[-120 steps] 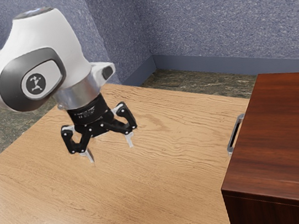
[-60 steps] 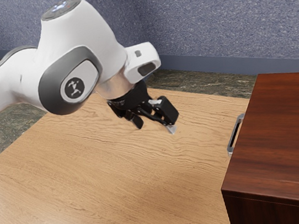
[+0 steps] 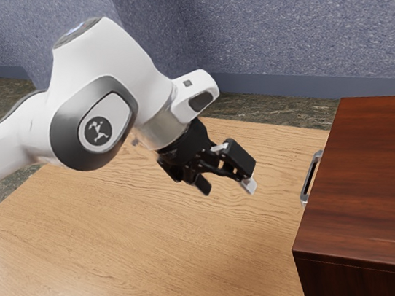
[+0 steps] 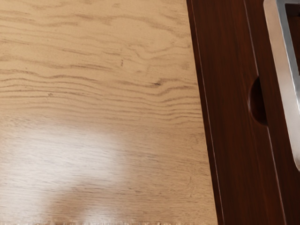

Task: Pull the drawer handle with one arm to open the drawer

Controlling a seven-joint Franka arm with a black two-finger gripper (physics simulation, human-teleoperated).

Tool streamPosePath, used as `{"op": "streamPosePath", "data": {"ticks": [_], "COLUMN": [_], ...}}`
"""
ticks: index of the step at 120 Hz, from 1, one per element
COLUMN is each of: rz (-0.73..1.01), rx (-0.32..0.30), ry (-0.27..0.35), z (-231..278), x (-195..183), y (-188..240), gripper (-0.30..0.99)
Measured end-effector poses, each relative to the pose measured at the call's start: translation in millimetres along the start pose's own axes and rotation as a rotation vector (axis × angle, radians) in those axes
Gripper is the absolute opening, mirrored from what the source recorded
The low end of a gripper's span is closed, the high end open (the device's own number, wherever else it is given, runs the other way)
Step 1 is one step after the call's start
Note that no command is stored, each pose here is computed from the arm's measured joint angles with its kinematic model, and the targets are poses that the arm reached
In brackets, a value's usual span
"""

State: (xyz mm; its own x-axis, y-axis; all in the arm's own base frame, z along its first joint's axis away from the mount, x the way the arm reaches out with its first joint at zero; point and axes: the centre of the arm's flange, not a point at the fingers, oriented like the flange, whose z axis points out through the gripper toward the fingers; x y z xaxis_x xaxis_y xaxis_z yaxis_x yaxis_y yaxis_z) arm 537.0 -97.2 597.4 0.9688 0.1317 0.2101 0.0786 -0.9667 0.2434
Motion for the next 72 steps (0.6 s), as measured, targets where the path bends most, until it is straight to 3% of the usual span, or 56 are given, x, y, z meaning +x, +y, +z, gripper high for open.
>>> {"op": "streamPosePath", "data": {"ticks": [72], "rz": [-0.100], "rx": [-0.001], "ry": [0.004], "z": [28], "x": [47], "y": [23], "gripper": [0.69]}}
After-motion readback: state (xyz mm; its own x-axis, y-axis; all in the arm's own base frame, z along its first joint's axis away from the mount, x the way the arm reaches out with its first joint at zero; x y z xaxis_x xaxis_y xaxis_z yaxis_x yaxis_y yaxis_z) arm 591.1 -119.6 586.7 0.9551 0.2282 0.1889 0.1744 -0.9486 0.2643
